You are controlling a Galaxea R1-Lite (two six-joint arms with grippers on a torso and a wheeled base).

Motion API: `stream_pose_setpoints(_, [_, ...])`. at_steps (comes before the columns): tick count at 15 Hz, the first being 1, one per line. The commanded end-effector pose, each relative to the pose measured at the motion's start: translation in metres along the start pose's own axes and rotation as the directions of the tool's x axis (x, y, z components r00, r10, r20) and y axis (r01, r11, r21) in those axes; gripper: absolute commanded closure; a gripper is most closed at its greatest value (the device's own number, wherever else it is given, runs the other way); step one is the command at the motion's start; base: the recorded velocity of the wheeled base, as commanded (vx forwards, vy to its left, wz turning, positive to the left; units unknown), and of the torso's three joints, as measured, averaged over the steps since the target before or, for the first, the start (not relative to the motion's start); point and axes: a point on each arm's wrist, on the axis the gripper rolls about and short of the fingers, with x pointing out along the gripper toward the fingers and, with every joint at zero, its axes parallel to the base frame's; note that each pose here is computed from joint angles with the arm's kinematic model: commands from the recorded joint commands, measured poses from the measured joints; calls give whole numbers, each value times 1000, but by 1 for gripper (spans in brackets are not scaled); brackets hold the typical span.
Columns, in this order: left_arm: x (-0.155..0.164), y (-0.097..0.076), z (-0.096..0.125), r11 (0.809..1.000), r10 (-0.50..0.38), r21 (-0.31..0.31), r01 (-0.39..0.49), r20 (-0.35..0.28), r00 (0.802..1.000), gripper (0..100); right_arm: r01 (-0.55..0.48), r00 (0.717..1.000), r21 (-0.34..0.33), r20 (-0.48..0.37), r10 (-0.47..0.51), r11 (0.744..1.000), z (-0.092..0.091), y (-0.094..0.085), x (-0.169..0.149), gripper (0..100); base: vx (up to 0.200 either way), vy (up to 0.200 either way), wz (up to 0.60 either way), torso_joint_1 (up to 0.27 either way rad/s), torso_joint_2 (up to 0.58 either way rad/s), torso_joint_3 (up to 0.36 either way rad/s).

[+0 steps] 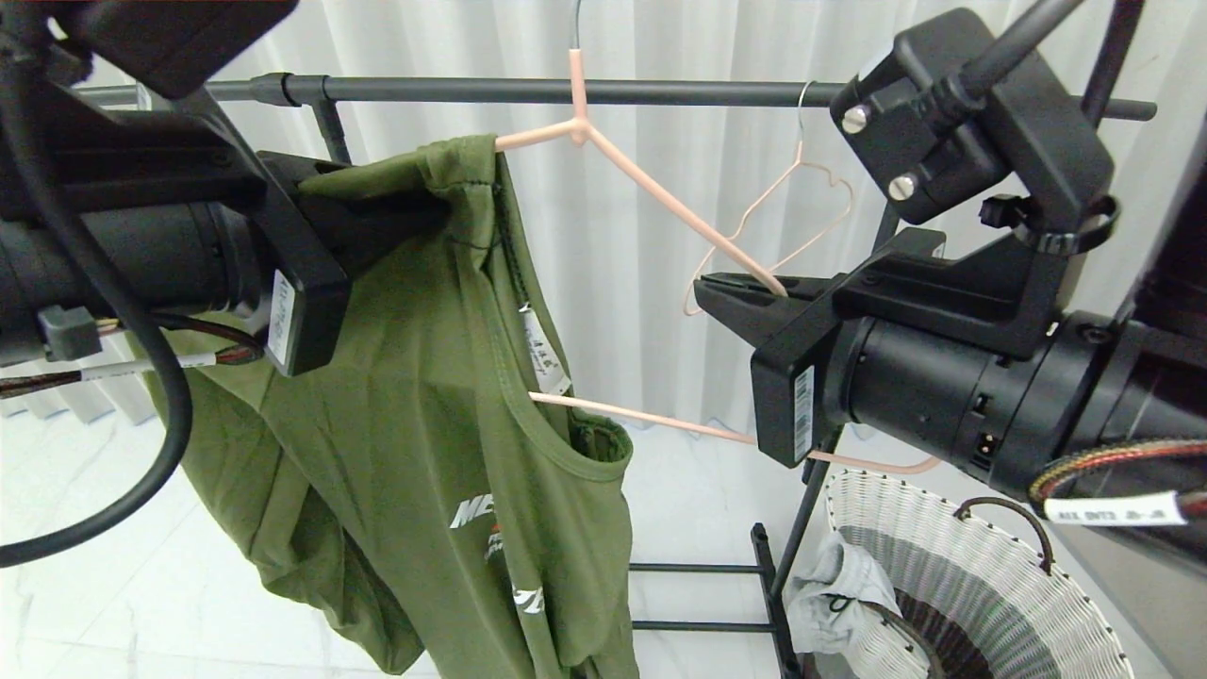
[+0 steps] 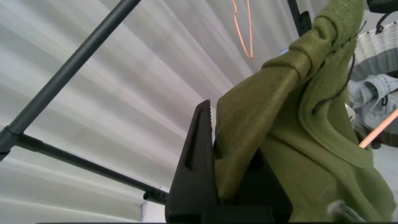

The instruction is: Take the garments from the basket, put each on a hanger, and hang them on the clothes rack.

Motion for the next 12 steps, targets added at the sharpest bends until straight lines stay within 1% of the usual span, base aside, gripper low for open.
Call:
stream_pose_setpoints(1, [0, -1, -1, 1000, -2, 0, 2, -3, 1000, 100, -2, 1000, 0, 1, 2, 1000, 0, 0, -1, 100, 0, 0, 0, 0, 0, 0])
stream_pose_setpoints(3, [1, -2, -2, 1000, -4, 2, 4, -7, 1000, 100, 1, 1000, 0, 0, -1, 1000, 1, -1, -2, 100, 0, 0, 0, 0, 0, 0])
stream_pose_setpoints(4, [1, -2, -3, 1000, -3, 2, 3, -10, 1000, 100, 7, 1000, -1, -2, -7, 1000, 0, -1, -2, 0, 0, 0, 0, 0, 0, 0])
stream_pose_setpoints(5, [0, -2, -4, 1000, -2, 3, 2, -11, 1000, 100, 15, 1000, -1, -4, -15, 1000, 0, -2, -1, 0, 0, 0, 0, 0, 0, 0])
stream_pose_setpoints(6, [-1, 0, -5, 1000, 18, 4, -18, -9, 1000, 100, 27, 1000, 0, -3, -27, 1000, 0, -5, -1, 0, 0, 0, 0, 0, 0, 0])
stream_pose_setpoints(7, [0, 3, -8, 998, 50, 28, -50, -14, 999, 100, 48, 999, 3, -1, -48, 999, 1, -11, -2, 0, 0, 0, 0, 0, 0, 0])
stream_pose_setpoints(9, [4, 12, -18, 985, 135, 111, -133, -15, 991, 100, 84, 996, 4, 1, -84, 996, 1, -22, -5, 0, 0, 0, 0, 0, 0, 0])
stream_pose_setpoints(10, [6, 16, -23, 977, 177, 123, -174, -12, 984, 100, 94, 996, 0, -1, -94, 996, 0, -26, -9, 0, 0, 0, 0, 0, 0, 0])
stream_pose_setpoints(12, [10, 20, -29, 963, 243, 118, -242, 0, 970, 100, 93, 996, -10, -18, -93, 996, -6, -28, -16, 0, 0, 0, 0, 0, 0, 0])
